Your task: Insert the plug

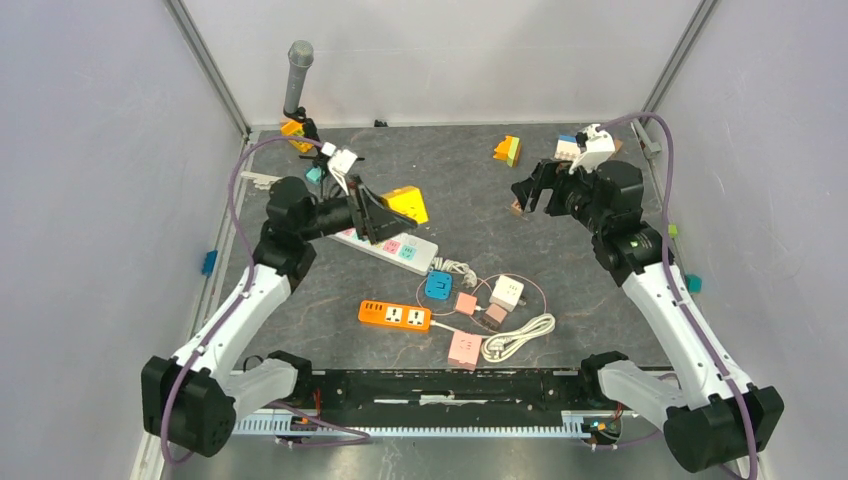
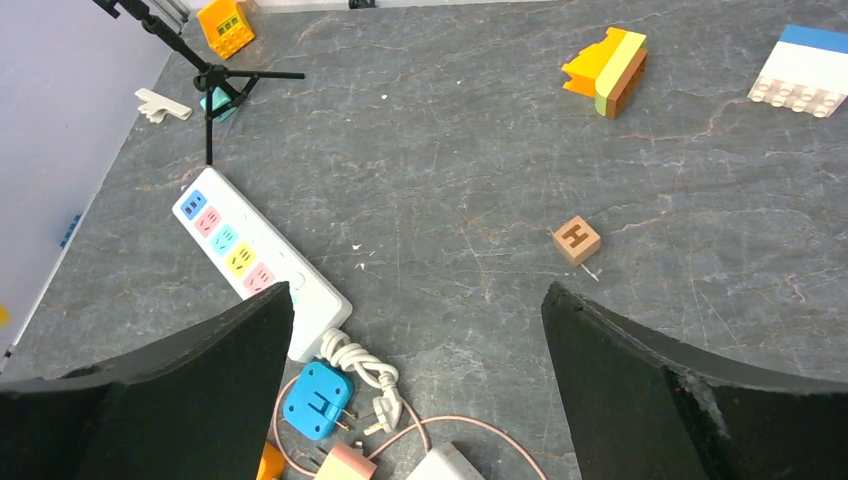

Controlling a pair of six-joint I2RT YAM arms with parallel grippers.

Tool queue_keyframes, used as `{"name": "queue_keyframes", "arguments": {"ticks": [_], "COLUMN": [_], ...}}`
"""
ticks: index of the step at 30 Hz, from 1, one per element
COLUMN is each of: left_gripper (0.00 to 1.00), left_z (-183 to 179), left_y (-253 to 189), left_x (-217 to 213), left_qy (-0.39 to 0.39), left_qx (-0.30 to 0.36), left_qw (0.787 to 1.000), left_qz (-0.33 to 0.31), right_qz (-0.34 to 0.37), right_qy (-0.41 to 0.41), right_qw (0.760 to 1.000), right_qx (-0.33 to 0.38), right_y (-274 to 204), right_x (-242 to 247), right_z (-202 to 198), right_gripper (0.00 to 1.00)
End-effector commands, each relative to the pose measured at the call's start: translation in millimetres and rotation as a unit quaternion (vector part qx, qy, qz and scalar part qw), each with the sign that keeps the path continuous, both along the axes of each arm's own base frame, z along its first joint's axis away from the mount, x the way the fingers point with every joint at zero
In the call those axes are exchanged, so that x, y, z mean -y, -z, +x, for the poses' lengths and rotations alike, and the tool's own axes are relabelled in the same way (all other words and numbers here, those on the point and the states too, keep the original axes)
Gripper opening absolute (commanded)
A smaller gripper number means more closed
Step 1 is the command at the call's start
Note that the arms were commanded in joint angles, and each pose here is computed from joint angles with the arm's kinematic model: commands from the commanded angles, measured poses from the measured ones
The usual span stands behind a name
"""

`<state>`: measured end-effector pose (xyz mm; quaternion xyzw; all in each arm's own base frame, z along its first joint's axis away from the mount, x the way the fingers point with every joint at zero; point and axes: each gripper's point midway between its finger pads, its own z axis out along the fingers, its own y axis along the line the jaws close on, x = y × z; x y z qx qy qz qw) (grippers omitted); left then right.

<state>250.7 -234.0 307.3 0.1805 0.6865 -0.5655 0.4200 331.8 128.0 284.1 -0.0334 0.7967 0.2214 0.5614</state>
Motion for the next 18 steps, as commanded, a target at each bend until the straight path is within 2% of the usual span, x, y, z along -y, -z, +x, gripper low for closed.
{"name": "queue_keyframes", "arguments": {"ticks": [1, 9, 18], "left_gripper": [0.02, 0.02, 0.02], "left_z": [-29, -56, -49], "left_y": [-22, -14, 7], "left_x": [30, 58, 53], "left_qy": [0.089, 0.163, 0.153], "left_qx": [0.139, 0.220, 0.254], "left_qw": [0.986, 0.962, 0.951], "left_qz": [0.001, 0.016, 0.092], "right_qz": [0.018, 0.016, 0.039], "right_qy": [-0.013, -0.046, -0.031], "right_qw": [1.000, 0.997, 0.995], "right_qx": [-0.004, -0.065, -0.088], "right_y": [-20, -10, -14], "right_x": [-8, -20, -22], "right_z": [-1, -4, 1], "right_gripper": [0.98, 0.98, 0.98]}}
